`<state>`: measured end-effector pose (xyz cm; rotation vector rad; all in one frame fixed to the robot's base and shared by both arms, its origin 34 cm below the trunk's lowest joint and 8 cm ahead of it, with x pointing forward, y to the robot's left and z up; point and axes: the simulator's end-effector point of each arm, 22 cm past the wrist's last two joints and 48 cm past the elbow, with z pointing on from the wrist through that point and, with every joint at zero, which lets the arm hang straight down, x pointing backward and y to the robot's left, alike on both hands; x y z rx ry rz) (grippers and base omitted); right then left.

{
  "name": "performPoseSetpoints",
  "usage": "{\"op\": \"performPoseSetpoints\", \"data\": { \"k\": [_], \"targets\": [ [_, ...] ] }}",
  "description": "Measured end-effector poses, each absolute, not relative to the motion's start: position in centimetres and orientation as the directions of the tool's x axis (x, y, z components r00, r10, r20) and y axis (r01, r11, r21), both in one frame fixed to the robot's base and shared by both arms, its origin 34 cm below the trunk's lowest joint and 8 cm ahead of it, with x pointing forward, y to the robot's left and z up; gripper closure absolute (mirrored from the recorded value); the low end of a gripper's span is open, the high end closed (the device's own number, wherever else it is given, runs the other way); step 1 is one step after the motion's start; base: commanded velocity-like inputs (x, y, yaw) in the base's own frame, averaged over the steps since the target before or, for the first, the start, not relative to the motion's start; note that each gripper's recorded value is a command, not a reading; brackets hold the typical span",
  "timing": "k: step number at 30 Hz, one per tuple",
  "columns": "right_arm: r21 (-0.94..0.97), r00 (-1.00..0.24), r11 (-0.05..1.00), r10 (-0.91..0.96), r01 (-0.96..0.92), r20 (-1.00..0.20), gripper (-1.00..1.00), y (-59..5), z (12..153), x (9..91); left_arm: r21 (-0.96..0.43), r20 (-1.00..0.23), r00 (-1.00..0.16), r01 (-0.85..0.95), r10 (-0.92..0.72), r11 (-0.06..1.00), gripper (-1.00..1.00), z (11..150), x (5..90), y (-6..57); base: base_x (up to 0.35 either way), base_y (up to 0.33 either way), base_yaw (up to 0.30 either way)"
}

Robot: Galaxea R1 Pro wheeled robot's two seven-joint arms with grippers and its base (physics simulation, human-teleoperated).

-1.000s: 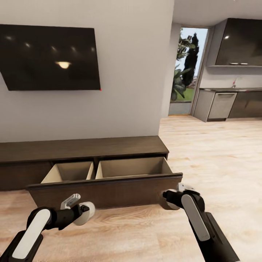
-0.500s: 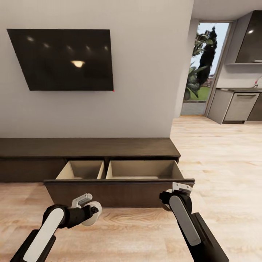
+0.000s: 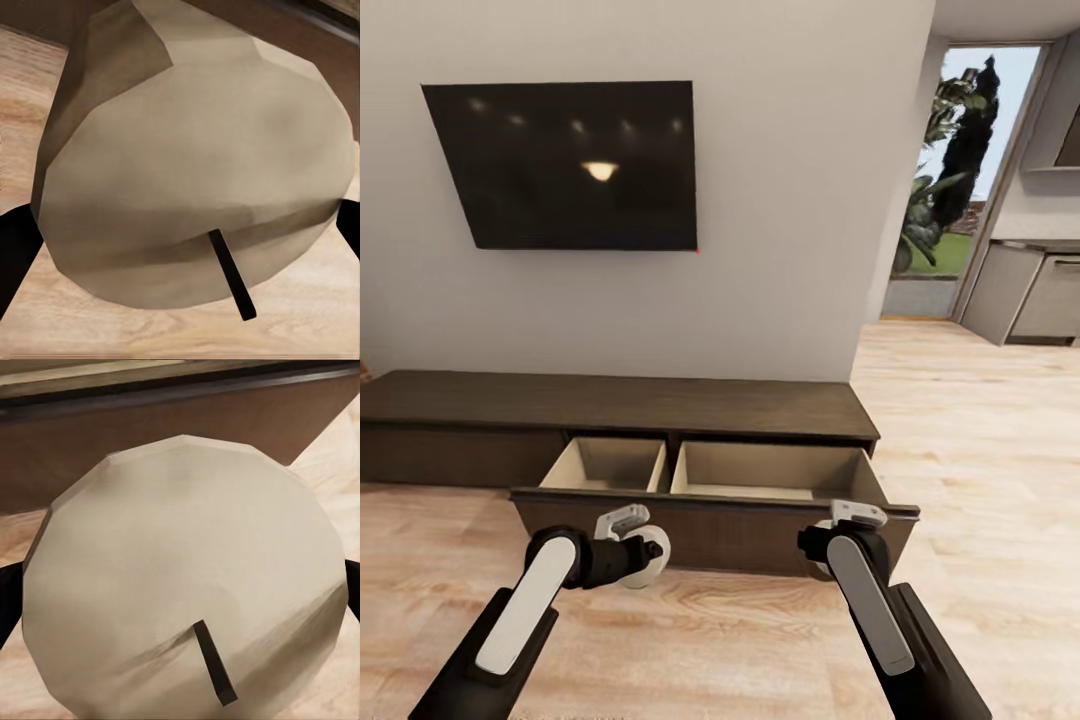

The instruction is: Place each of the two pumpkins and all three candles from the living room inside a cabinet in the living room (use any cabinet), then make sure every cabinet is closed, and position the cauldron so it is next to a table in the living room.

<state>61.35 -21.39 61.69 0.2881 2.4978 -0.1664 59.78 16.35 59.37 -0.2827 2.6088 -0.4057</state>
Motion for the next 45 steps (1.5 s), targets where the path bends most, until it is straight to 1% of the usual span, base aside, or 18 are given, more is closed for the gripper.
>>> {"op": "performPoseSetpoints", "data": {
  "k": [4, 15, 31, 45],
  "targets": [
    [-0.046, -0.792, 0.969, 0.171, 0.244, -0.586, 1.00, -21.3, 62.0, 61.5, -0.324, -0.425, -0.869, -0.116, -0.254, 0.939, 1.00, 59.7, 59.8, 16.0, 0.000, 0.000, -0.081],
    [-0.008, -0.798, 0.976, 0.174, 0.218, -0.578, 1.00, -20.4, 61.5, 61.7, -0.328, -0.420, -0.871, -0.117, -0.256, 0.937, 1.00, 59.5, 59.8, 15.9, 0.000, 0.000, -0.235],
    [-0.005, -0.797, 0.977, 0.173, 0.215, -0.578, 1.00, -20.1, 63.0, 62.1, -0.335, -0.423, -0.868, -0.119, -0.262, 0.935, 1.00, 61.4, 60.2, 15.9, 0.021, -0.004, -0.013],
    [-0.004, -0.806, 0.977, 0.174, 0.214, -0.566, 1.00, -20.0, 65.2, 62.6, -0.334, -0.409, -0.874, -0.123, -0.261, 0.935, 1.00, 63.5, 60.6, 15.8, 0.000, 0.000, -0.129]
  ]
}}
